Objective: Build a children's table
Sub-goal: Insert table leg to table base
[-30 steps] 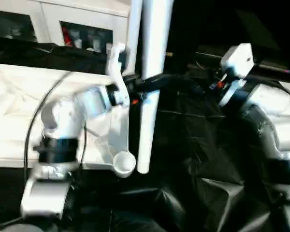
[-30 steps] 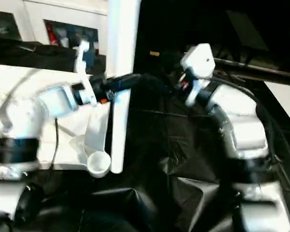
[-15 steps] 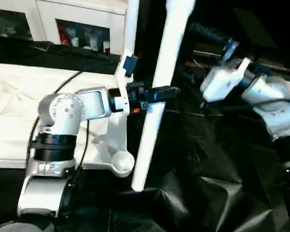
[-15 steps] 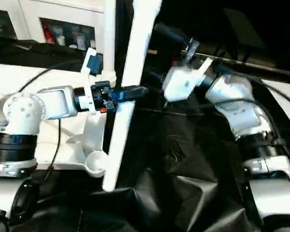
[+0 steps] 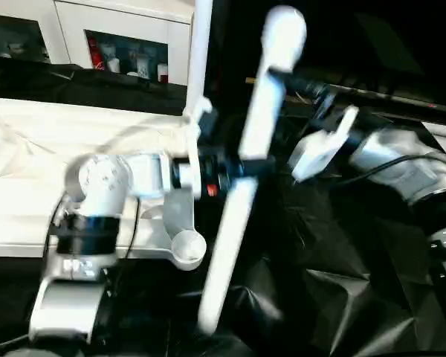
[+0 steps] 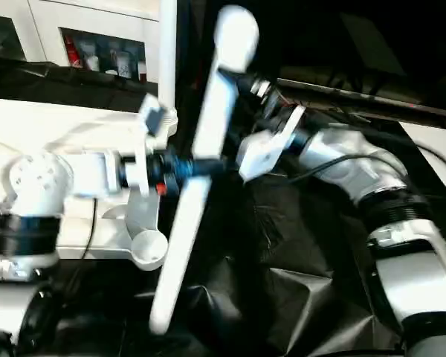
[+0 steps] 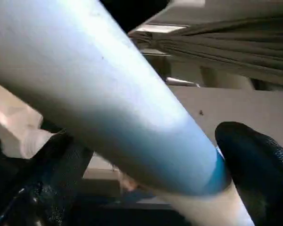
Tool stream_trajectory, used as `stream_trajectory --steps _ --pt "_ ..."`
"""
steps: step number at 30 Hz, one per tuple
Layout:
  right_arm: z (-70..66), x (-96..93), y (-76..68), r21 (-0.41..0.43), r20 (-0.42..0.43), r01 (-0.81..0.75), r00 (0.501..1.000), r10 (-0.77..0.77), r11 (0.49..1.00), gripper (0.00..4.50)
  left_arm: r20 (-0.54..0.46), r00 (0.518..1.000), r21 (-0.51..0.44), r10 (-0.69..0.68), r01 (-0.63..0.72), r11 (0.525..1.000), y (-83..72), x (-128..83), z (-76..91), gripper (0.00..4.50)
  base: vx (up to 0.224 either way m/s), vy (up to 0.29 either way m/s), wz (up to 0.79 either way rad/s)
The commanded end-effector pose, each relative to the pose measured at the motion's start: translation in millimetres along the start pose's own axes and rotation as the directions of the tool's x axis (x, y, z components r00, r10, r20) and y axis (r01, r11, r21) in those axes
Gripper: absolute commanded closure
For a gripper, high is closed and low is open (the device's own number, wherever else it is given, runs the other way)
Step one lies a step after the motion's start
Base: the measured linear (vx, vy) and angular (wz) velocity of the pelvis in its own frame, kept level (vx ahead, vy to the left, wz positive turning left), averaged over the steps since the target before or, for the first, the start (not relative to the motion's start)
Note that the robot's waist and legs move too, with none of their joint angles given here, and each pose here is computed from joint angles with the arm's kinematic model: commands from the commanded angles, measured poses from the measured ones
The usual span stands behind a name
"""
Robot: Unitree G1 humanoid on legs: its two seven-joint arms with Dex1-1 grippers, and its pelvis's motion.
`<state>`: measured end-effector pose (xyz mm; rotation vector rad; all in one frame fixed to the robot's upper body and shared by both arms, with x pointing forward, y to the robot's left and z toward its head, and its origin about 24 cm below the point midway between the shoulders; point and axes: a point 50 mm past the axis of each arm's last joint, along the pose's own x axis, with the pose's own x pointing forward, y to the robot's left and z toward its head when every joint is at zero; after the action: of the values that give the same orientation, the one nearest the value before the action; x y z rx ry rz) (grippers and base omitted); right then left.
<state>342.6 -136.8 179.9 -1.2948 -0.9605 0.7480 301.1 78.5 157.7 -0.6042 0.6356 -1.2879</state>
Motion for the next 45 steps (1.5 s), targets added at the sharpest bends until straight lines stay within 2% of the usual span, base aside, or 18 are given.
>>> stream_trajectory --steps 1,5,6,8,9,11,14,16,24,27,28,29,30,32,35,38,40,45 --pt "1.3 -2.0 7.8 -0.001 0.017 -0.016 1.000 0.016 1.000 0.00 -0.041 0.998 0.005 -0.037 0.037 0.999 -7.7 5.6 -5.1 2.72 0.000 0.000 0.00" --pt "2.7 -3.8 17.7 0.017 0.025 -0.035 0.999 0.035 0.999 0.00 -0.059 0.998 -0.001 -0.039 0.039 0.999 -8.7 5.5 -9.4 2.73 0.000 0.000 0.00" --pt "2.9 -4.9 20.3 0.028 0.026 -0.043 0.999 0.042 0.999 0.28 -0.061 0.998 0.000 -0.036 0.036 0.999 -8.7 5.5 -9.9 2.73 0.000 0.000 0.00" --pt "2.4 -7.7 25.3 0.052 0.025 -0.065 0.998 0.063 0.997 0.35 -0.063 0.998 0.004 -0.029 0.029 1.000 -8.6 5.3 -9.8 2.73 0.000 0.000 0.00" --pt "2.0 -8.3 26.3 0.055 0.024 -0.070 0.997 0.069 0.996 0.35 -0.063 0.998 0.005 -0.027 0.027 1.000 -8.5 5.3 -9.6 2.73 0.000 0.000 0.00" --pt "0.4 -9.9 28.5 0.066 0.014 -0.082 0.997 0.081 0.994 0.76 -0.062 0.998 0.012 -0.019 0.020 1.000 -8.0 5.3 -8.1 2.73 0.000 0.000 0.00" --pt "-2.0 -11.7 32.2 0.069 -0.004 -0.100 0.995 0.100 0.993 0.83 -0.054 0.999 0.025 -0.011 0.012 1.000 -7.4 4.8 -5.2 2.73 0.000 0.000 0.00" --pt "-3.3 -13.1 34.9 0.071 -0.012 -0.114 0.993 0.115 0.991 1.13 -0.053 0.999 0.035 -0.005 0.007 0.999 -7.3 4.2 -3.8 2.73 0.000 0.000 0.00" --pt "-7.4 -18.7 40.0 0.084 -0.043 -0.148 0.988 0.152 0.985 1.38 -0.047 0.999 0.057 0.010 -0.007 0.998 -6.4 5.9 -3.4 2.73 0.000 0.000 0.00" --pt "-8.9 -21.2 41.4 0.084 -0.055 -0.155 0.986 0.160 0.984 1.46 -0.048 0.999 0.111 0.011 -0.005 0.994 -8.5 4.8 -2.7 2.73 0.000 0.000 0.00" --pt "-9.4 -21.9 41.8 0.083 -0.058 -0.157 0.985 0.162 0.984 1.46 -0.043 0.999 0.122 0.007 -0.001 0.992 -9.1 4.4 -2.0 2.38 0.000 0.000 0.00" --pt "-10.8 -24.2 42.6 0.081 -0.070 -0.162 0.983 0.168 0.983 1.47 -0.059 0.998 0.182 0.020 -0.009 0.983 -9.3 0.7 -1.3 2.03 0.000 0.000 0.00" --pt "-10.8 -24.2 42.6 0.081 -0.070 -0.162 0.983 0.168 0.983 1.49 -0.059 0.998 0.182 0.020 -0.009 0.983 -9.3 0.7 -1.3 2.03 0.000 0.000 0.00" --pt "-12.2 -27.0 44.2 0.083 -0.083 -0.171 0.981 0.178 0.982 1.51 -0.065 0.996 0.276 0.060 -0.040 0.960 -7.6 -3.2 1.2 1.98 0.000 0.000 0.00" --pt "-13.4 -30.8 46.1 0.088 -0.094 -0.179 0.978 0.187 0.980 1.82 -0.050 0.995 0.381 0.088 -0.063 0.922 -6.3 -9.3 7.2 1.64 0.000 0.000 0.00" --pt "-15.1 -34.2 47.5 0.095 -0.113 -0.182 0.975 0.193 0.979 1.90 -0.029 0.996 0.454 0.089 -0.066 0.888 -10.4 -19.4 17.6 1.60 0.000 0.000 0.00" --pt "-16.8 -35.8 48.1 0.100 -0.130 -0.181 0.972 0.194 0.978 2.13 -0.007 0.996 0.485 0.092 -0.077 0.871 -12.5 -24.9 24.5 1.60 0.000 0.000 0.00" --pt "-21.5 -43.1 55.2 0.136 -0.183 -0.216 0.954 0.239 0.967 2.42 0.128 0.981 0.554 0.144 -0.191 0.810 -9.2 -42.0 48.9 1.60 0.000 0.000 0.00"
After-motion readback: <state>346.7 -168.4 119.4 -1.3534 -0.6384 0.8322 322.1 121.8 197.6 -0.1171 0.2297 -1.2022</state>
